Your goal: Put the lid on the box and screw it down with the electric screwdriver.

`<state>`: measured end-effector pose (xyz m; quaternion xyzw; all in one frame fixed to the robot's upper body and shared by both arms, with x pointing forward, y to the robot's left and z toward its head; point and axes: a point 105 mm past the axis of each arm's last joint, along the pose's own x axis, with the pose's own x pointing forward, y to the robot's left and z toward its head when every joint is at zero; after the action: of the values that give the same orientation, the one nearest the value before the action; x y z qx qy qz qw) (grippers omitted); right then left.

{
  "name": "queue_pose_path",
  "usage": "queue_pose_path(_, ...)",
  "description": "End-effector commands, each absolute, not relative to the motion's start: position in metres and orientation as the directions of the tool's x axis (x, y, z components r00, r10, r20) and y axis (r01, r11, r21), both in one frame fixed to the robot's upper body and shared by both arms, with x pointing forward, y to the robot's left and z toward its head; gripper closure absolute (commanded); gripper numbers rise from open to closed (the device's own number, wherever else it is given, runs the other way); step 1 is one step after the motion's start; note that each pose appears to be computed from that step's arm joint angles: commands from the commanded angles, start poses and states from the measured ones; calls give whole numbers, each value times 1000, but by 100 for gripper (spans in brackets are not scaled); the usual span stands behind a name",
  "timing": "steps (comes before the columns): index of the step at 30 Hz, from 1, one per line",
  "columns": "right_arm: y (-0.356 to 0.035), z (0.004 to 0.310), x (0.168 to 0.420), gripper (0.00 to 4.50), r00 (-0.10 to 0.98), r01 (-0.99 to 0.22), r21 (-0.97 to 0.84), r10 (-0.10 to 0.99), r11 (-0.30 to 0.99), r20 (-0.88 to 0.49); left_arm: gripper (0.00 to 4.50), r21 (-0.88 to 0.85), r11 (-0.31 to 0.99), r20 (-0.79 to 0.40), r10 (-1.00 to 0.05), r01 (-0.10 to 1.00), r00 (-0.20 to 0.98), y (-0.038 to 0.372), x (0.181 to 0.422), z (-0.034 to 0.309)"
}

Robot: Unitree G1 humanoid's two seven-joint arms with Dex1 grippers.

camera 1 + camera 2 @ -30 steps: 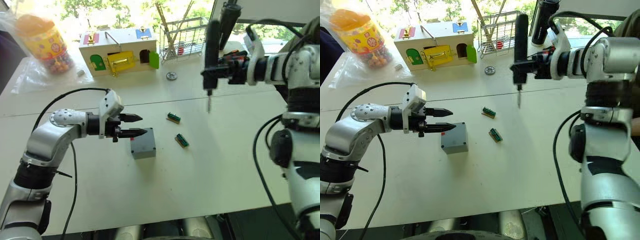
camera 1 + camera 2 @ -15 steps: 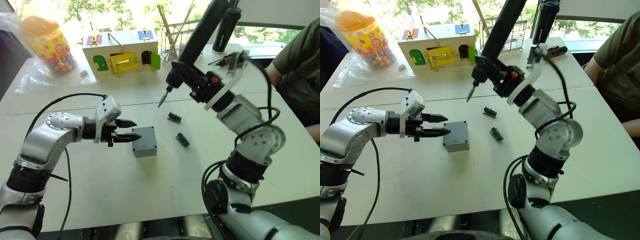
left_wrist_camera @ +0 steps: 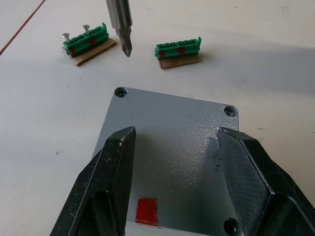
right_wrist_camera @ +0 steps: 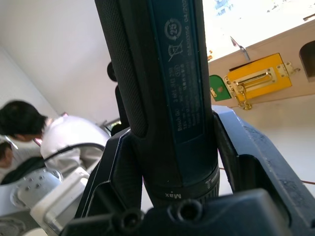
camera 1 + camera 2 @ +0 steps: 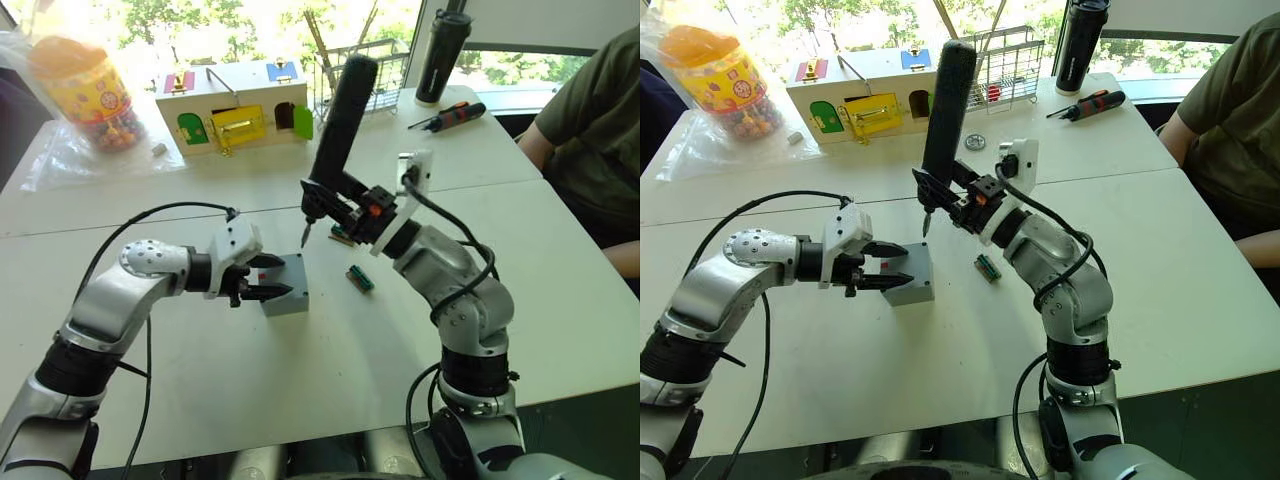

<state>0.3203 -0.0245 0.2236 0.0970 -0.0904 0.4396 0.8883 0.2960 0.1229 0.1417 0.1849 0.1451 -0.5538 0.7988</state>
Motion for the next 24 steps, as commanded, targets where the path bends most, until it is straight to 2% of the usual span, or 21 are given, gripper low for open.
queue_pose_path(1, -19, 236, 315, 270, 561, -812, 22, 769, 583, 307, 183, 130, 338, -474, -804, 932, 358, 131, 299, 132)
queue_pose_path(12, -16, 222, 319, 270, 578, -801, 23, 762, 598, 294, 183, 114, 337, -471, -810, 935, 350, 133, 298, 133)
queue_pose_path(24, 8, 188, 312, 270, 548, -825, -53, 820, 562, 164, 183, 104, 335, -481, -807, 937, 342, 133, 296, 127)
